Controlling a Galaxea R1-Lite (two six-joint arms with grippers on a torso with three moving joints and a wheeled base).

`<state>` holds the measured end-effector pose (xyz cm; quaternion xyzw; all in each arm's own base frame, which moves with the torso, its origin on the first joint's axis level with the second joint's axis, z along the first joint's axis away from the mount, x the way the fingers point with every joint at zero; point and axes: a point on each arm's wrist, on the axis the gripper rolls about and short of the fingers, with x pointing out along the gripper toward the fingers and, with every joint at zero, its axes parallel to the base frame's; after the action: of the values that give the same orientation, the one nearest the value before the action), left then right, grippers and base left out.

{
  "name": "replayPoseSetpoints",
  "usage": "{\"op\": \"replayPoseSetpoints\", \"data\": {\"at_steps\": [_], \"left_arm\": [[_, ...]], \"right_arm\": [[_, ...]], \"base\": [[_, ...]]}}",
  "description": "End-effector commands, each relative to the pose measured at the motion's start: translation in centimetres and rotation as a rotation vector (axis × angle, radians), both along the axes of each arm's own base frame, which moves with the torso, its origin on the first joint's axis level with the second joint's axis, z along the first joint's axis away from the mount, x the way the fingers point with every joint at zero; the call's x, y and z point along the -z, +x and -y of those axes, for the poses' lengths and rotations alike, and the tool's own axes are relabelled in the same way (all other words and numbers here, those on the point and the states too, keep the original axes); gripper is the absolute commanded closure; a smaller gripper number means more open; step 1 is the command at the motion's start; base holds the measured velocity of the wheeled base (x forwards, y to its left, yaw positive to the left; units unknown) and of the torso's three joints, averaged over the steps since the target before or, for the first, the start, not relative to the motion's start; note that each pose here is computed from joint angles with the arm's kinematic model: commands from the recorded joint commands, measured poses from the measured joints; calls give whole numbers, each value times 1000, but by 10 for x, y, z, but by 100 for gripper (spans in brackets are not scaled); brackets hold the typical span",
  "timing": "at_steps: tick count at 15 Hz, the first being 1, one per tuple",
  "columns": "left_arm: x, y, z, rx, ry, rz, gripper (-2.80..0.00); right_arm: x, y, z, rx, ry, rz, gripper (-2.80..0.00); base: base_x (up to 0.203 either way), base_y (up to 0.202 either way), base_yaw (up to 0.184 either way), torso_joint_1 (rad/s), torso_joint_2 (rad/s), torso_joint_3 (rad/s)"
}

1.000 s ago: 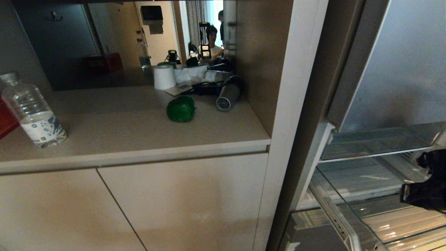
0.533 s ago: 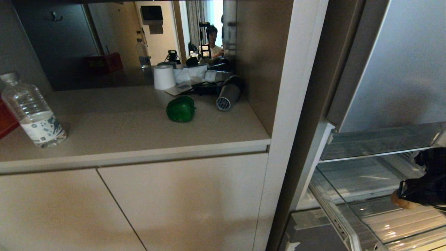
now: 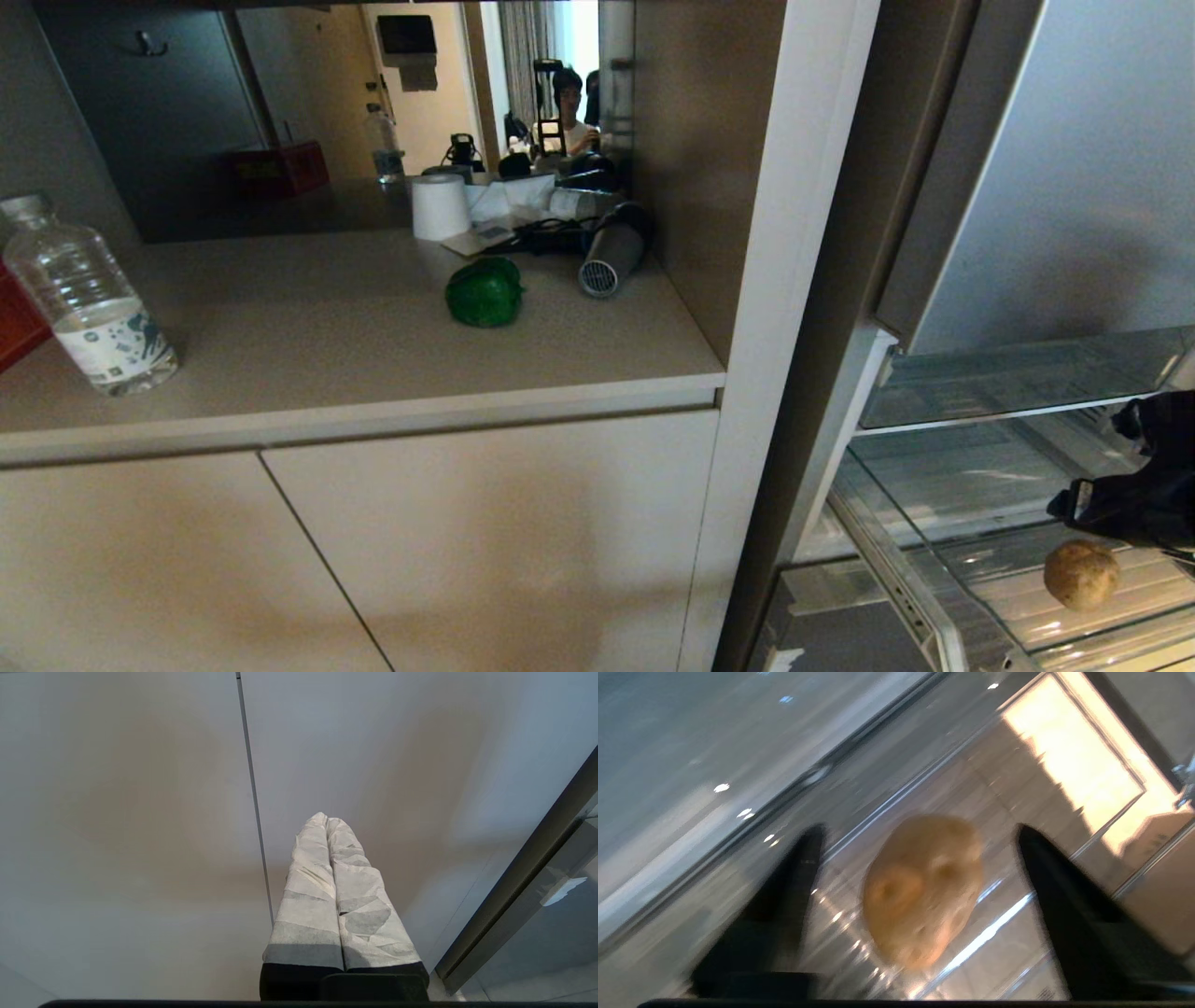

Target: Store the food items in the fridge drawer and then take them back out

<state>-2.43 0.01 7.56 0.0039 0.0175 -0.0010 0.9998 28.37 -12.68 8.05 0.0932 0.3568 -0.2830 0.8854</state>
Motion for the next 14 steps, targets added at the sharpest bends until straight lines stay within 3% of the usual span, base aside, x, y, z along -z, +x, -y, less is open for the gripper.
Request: {"op": "replayPoseSetpoints", "data": {"at_steps": [1,6,9,14], "left_arm": [[0,0,0,0,0,0,0],[0,0,0,0,0,0,0],[0,0,0,0,0,0,0],[0,0,0,0,0,0,0]], "right_arm": [[-30,-23,-11,-32,-12,89,0],[-68,-92,-49,-175,8,237,0],[-69,-121,-79,-372,55,235,0],[-67,-136,-116,-589,94,225,0]], "base": [[0,0,0,0,0,0],[0,0,0,0,0,0],[0,0,0,0,0,0],[0,0,0,0,0,0]]}}
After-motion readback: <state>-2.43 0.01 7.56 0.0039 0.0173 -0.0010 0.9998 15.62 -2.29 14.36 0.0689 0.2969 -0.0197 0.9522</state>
